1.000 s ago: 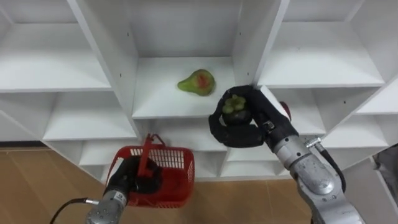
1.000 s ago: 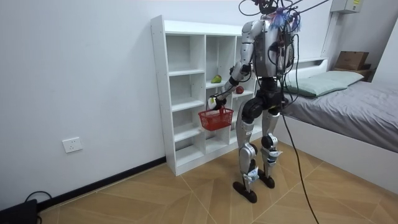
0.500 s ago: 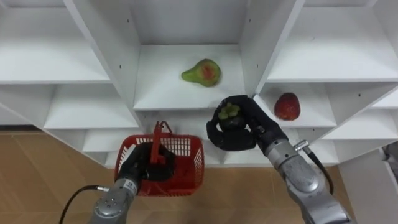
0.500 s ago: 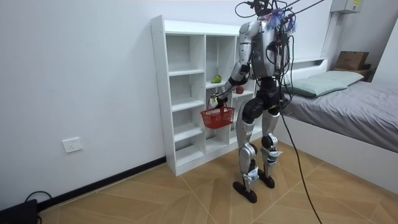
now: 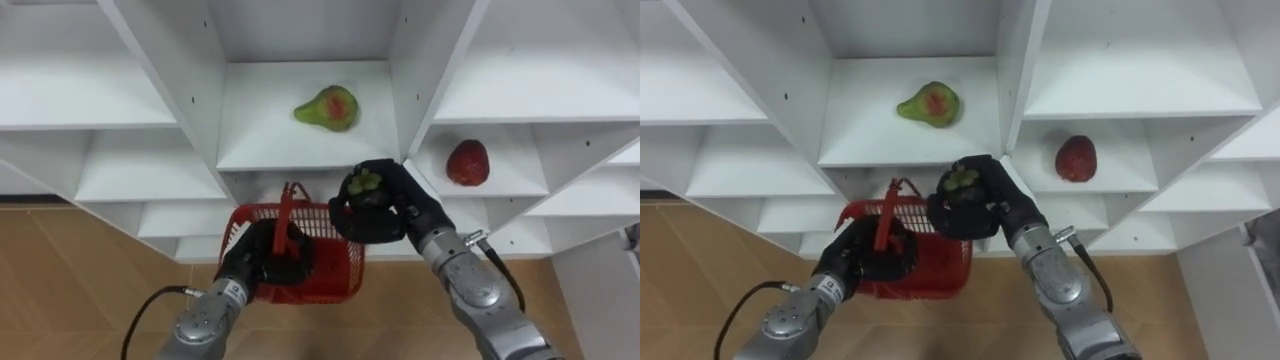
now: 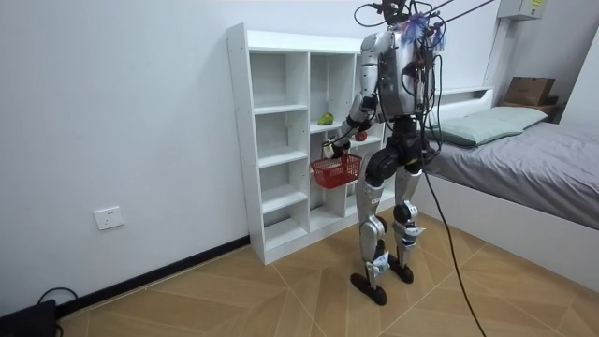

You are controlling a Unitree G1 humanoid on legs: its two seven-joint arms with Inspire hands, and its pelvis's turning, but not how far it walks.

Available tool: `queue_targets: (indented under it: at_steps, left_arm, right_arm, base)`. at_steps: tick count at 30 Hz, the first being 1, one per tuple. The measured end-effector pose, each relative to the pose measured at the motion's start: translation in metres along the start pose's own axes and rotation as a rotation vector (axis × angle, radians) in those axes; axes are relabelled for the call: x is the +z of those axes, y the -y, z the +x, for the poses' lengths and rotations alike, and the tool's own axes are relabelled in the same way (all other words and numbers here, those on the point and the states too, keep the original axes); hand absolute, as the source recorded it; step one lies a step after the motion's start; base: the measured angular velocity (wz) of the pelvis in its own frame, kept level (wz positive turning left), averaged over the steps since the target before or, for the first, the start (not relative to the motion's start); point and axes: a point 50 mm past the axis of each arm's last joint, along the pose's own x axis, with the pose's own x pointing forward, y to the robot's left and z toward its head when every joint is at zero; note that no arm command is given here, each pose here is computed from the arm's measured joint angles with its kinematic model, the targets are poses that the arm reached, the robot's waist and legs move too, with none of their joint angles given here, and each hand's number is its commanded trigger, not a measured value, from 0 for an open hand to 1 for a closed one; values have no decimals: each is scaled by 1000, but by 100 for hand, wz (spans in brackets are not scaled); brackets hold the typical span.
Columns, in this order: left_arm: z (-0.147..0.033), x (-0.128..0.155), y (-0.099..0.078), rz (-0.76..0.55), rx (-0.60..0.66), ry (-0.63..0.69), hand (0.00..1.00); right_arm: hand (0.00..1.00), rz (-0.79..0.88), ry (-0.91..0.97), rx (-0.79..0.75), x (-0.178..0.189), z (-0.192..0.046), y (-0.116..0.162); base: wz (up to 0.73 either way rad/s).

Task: Collect fruits from the closet

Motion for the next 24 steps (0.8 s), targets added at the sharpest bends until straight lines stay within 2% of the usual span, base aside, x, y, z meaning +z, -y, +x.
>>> queue_targets:
  at_steps: [14,24]
  left_arm:
    - [6,10,7,39,-60,27,100]
    - [9,26,16,34,-118,89,100]
  right_arm:
    - [100,5,-21,-12,-3,5,1]
    - [100,39,-35,23,-3,12,-13]
  base:
    - [0]
    - [0]
